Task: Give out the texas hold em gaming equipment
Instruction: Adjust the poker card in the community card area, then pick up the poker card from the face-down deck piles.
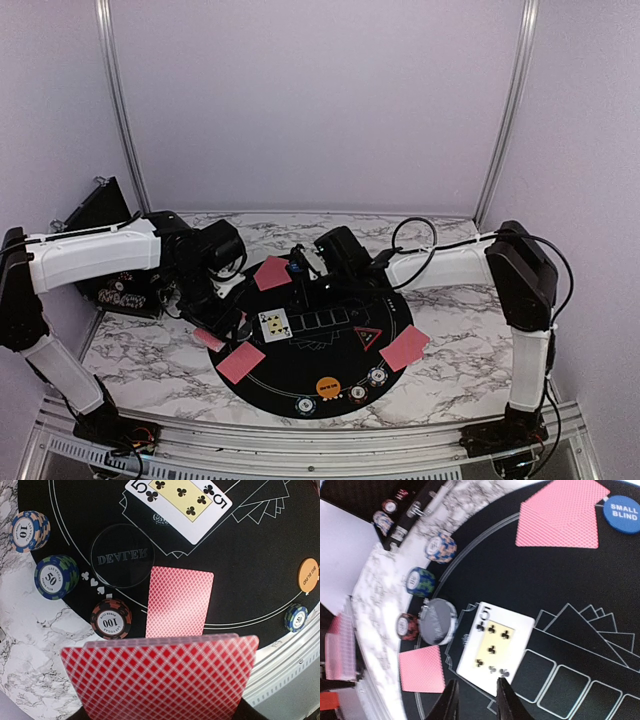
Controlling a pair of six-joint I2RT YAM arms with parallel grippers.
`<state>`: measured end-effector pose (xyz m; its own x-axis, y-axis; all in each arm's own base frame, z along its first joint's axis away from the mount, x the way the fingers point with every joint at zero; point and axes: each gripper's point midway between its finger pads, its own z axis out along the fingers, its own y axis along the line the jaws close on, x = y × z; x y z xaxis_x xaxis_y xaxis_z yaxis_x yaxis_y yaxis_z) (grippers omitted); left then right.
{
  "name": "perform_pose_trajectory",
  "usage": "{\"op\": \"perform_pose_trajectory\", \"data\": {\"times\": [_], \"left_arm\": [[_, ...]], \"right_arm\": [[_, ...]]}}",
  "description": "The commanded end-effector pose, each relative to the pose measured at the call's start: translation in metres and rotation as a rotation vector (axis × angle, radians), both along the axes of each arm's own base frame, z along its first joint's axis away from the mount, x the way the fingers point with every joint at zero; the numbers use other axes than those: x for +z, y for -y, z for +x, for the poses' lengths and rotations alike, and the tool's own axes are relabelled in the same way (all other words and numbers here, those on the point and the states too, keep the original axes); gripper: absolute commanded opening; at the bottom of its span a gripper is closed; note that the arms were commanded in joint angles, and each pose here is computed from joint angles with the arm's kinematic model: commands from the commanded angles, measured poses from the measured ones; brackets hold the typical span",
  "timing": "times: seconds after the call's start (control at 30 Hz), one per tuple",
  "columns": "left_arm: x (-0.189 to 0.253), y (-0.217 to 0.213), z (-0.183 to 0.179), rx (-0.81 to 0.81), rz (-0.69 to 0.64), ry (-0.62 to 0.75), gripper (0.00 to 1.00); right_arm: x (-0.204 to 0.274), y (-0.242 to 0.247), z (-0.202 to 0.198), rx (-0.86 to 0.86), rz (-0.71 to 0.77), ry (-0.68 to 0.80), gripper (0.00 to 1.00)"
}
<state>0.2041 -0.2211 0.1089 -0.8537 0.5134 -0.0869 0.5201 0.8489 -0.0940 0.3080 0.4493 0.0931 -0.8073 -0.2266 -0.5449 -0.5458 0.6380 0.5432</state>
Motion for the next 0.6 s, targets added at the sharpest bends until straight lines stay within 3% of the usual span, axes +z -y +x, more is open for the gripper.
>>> {"op": "perform_pose_trajectory", "data": {"times": [0.0, 0.27, 0.57], "left_arm": [[0.013, 0.017, 0.0, -0.044, -0.041, 0.019, 0.58], [0.018, 0.032, -0.005, -0.092, -0.034, 0.024, 0.58], [0.022, 0.043, -0.008, -0.12, -0.038, 0.028, 0.58]], "right_arm": [[0.049, -0.013, -0.022, 0.131, 0.228, -0.104, 0.31], [0.072, -0.017, -0.055, 0.255, 0.4, -0.27, 0.52], [0.077, -0.016, -0.063, 0.252, 0.479, -0.351, 0.62]]}}
